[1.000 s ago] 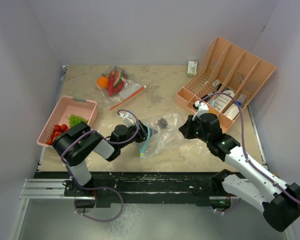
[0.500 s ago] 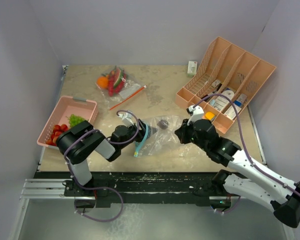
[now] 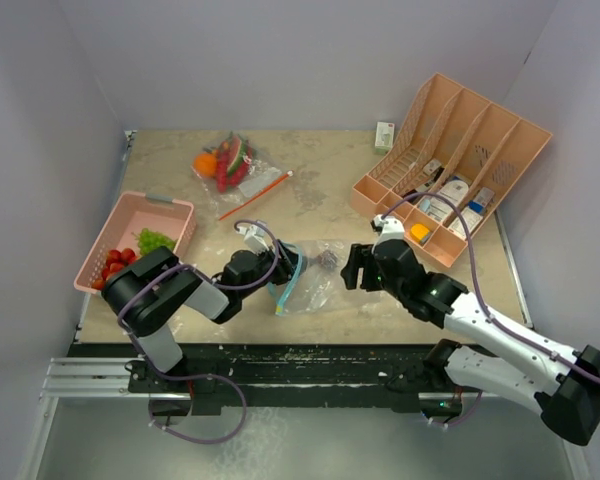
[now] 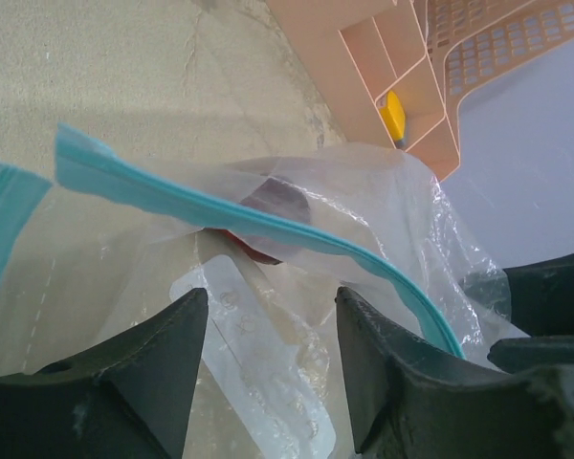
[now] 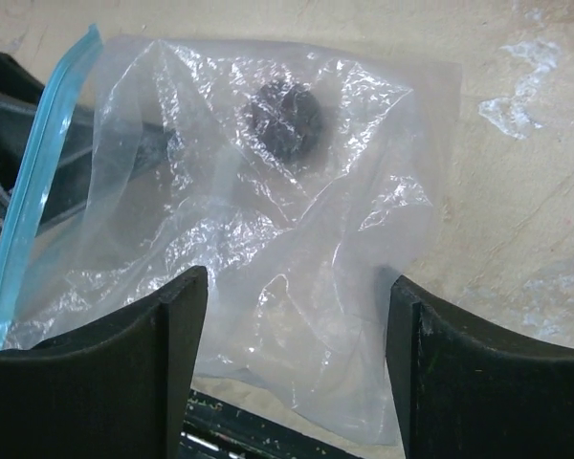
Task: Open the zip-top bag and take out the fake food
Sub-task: Pick up the fake fruit from the zipper food storage bag.
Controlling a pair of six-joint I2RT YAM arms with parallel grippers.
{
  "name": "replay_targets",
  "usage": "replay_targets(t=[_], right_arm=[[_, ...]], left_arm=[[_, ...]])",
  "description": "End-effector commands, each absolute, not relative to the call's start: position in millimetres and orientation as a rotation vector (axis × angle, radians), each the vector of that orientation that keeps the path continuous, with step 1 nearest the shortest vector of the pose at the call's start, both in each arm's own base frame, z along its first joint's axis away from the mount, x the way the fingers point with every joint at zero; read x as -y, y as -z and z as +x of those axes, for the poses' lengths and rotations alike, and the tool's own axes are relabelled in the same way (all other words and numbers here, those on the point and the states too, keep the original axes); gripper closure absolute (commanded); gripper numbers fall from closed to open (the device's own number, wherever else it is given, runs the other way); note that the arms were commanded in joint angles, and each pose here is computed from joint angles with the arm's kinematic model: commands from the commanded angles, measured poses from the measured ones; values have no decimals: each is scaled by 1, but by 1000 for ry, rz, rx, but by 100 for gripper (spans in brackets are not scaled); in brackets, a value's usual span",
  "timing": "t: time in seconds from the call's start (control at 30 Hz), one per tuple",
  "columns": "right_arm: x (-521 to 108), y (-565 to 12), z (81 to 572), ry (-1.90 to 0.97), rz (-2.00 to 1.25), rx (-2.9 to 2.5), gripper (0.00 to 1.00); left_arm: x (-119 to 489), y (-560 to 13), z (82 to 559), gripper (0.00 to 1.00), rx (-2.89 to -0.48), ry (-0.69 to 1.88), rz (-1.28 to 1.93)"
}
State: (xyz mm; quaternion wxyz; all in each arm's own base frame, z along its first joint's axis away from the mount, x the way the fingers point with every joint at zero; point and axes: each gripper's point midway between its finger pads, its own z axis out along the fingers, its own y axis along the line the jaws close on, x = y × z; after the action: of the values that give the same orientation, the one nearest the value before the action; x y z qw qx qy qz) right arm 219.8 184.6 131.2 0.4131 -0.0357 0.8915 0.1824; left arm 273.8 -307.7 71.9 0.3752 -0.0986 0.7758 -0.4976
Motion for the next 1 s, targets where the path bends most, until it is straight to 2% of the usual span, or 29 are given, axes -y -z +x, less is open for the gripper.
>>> replay_targets(t=[0.0,0.07,0.23,0.37,0.4,0.47,0.5,0.57,0.67,0.97], right_arm=[[-177,-158,245,-412,-9,-2172,27],[-168,-163,255,-375,26,-2177,26],[-126,-168,270,-225,114,-2172,14],[-110,-183,267,-201,164,-2119,14],[-109,-188,266,-215,173,-2100,18],[-115,-201,267,-281,167,-2050,54],[-122,-205,268,-324,148,-2027,64],[-137,-202,272,-391,101,-2030,81],[-158,-183,285,-421,51,-2093,100],[-195,-139,339,-484,57,-2140,100]], left_arm=[[311,-93,280,42,-1931,1241,-195],[312,-94,279,45,-1938,1226,-187],[309,-95,277,48,-1939,1215,-186],[310,-95,279,48,-1945,1201,-176],[311,-94,279,48,-1948,1200,-176],[313,-93,279,48,-1948,1204,-172],[314,-93,280,48,-1950,1207,-169],[317,-92,280,48,-1947,1216,-164],[323,-90,280,45,-1950,1226,-152],[331,-86,279,43,-1970,1219,-134]])
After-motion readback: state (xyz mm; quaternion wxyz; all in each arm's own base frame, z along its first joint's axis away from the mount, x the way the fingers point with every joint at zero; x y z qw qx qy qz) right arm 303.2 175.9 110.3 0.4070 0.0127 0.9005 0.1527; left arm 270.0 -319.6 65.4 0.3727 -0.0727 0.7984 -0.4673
